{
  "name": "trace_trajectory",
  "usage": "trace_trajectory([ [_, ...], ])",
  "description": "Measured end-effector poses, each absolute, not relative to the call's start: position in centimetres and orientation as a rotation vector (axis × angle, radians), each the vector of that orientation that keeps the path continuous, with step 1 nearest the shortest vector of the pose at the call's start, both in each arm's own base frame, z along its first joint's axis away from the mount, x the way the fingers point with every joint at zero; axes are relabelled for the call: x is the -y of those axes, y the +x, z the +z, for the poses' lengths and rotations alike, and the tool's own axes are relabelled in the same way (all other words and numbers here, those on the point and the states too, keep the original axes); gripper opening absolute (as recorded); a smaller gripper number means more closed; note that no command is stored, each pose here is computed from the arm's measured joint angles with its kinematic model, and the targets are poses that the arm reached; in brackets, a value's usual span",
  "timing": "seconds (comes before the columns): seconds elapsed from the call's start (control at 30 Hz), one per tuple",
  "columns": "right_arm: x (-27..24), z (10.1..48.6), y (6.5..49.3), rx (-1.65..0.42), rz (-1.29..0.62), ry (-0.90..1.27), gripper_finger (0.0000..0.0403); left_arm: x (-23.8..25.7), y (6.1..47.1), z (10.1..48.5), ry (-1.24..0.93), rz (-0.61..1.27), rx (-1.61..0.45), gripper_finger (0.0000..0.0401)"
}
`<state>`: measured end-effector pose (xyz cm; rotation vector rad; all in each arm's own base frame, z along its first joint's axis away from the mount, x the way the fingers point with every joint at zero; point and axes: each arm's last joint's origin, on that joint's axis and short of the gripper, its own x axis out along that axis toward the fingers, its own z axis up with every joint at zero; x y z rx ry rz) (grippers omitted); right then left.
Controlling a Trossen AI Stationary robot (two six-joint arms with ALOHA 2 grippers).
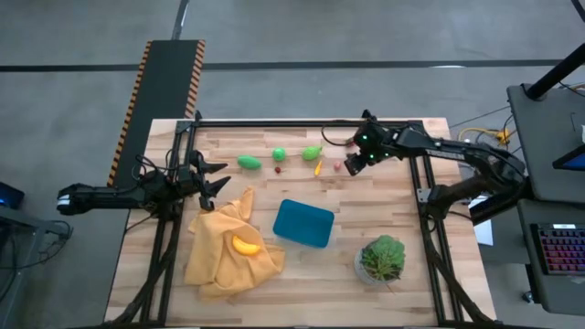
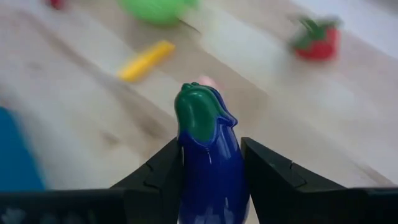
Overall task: Pick and placing Produce into tupperware
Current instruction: Put the eggplant into the blue bin
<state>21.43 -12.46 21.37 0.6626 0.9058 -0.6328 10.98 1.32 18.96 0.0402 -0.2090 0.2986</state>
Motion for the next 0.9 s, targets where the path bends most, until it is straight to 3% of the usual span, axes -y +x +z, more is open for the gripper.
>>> trace_trajectory([
  [0.4, 7.4, 27.9, 21.9, -0.51, -0.377, 0.511, 0.014, -1.3, 11.0, 18.9, 0.04, 0.297, 0.208, 0.0183],
  [0.9, 1.6, 28.4, 24.4, -0.456, -0.129, 0.484, 0.0141, -1.3, 11.0, 19.0, 0.04, 0.296, 0.209, 0.0183],
])
